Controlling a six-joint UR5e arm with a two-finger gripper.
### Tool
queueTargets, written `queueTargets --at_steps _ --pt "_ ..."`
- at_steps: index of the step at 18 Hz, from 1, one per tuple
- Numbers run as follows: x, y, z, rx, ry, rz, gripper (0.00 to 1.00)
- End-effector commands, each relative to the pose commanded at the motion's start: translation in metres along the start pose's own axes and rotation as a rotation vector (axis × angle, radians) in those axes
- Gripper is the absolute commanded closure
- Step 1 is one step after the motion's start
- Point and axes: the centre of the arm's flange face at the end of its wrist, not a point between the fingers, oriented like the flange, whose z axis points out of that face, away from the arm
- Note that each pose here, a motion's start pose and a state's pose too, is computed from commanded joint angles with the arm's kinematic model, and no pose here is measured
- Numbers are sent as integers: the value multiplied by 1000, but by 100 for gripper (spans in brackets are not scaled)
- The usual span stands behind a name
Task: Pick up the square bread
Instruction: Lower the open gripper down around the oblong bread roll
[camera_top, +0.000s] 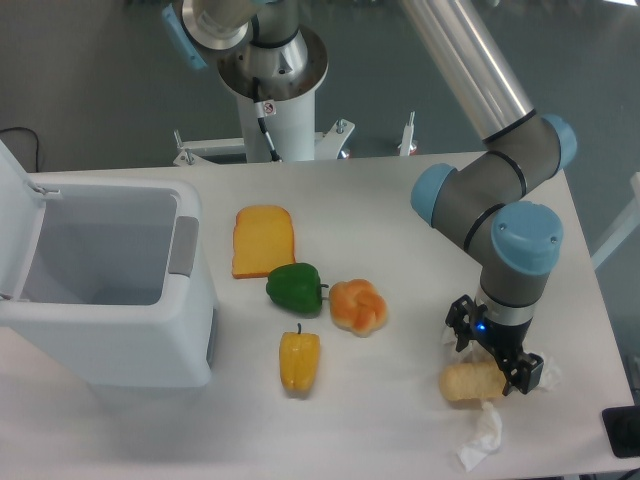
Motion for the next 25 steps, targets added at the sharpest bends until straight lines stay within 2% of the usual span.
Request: queueTargets --at_steps 11,25 --pt "3 -6 13 5 17 38 0" --pt "7 -5 16 -21 28 29 0"
